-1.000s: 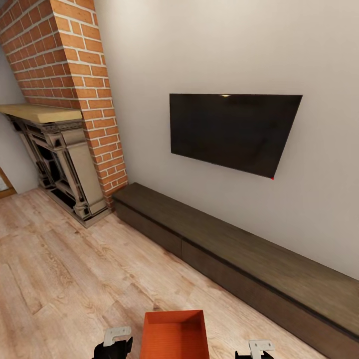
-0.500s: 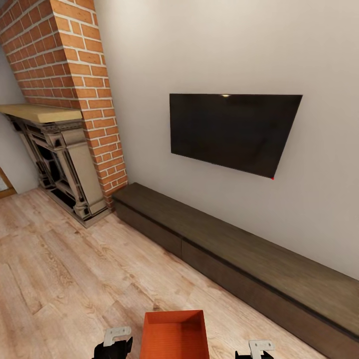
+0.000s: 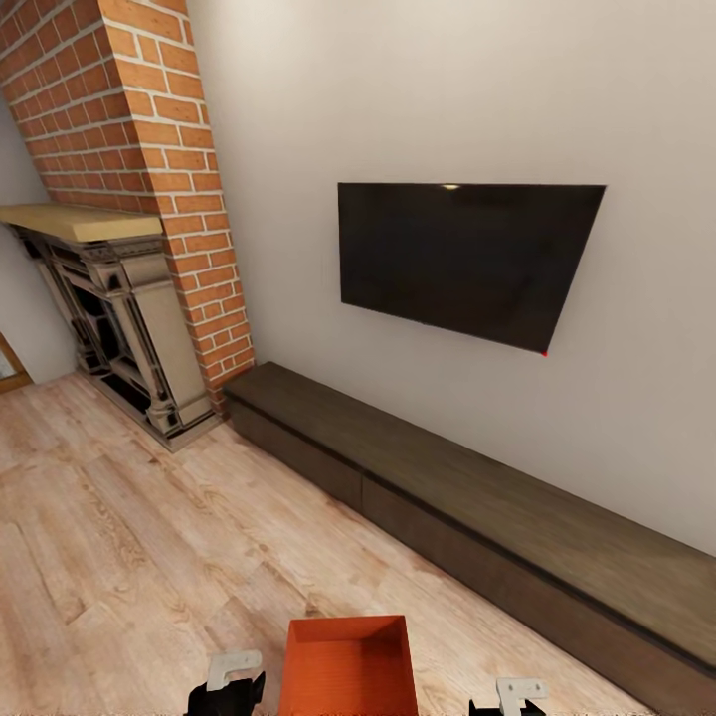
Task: Move the two storage containers from the living room to the garage. In the garage, place one container on the floor and stack the other container on top of it (either order is fine).
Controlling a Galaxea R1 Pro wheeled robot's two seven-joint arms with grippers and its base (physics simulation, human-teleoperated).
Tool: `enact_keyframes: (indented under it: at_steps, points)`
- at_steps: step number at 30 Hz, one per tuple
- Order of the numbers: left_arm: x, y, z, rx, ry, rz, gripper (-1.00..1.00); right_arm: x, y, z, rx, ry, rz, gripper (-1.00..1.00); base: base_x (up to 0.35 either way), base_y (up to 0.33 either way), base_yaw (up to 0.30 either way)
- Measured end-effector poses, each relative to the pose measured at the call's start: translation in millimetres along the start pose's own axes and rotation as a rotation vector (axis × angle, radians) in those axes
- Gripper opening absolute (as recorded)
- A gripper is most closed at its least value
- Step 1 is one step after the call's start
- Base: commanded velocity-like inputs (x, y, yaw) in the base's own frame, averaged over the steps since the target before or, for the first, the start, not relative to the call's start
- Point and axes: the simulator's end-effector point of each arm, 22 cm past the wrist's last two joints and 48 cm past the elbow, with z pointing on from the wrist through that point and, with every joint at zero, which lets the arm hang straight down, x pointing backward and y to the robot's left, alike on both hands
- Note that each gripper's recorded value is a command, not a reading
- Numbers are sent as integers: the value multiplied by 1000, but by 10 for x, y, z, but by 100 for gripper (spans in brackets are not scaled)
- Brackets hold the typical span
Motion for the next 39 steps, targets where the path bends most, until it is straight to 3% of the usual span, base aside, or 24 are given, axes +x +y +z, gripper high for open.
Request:
enact_keyframes:
  at_steps: [27,39]
  points:
    - [200,91,49,-29,41,-28,100,189,21,43,-4,41,-13,100,0,0,0]
    - [298,78,68,-32,61,-27,100,-385,46,113,-6,-59,4,100,0,0,27]
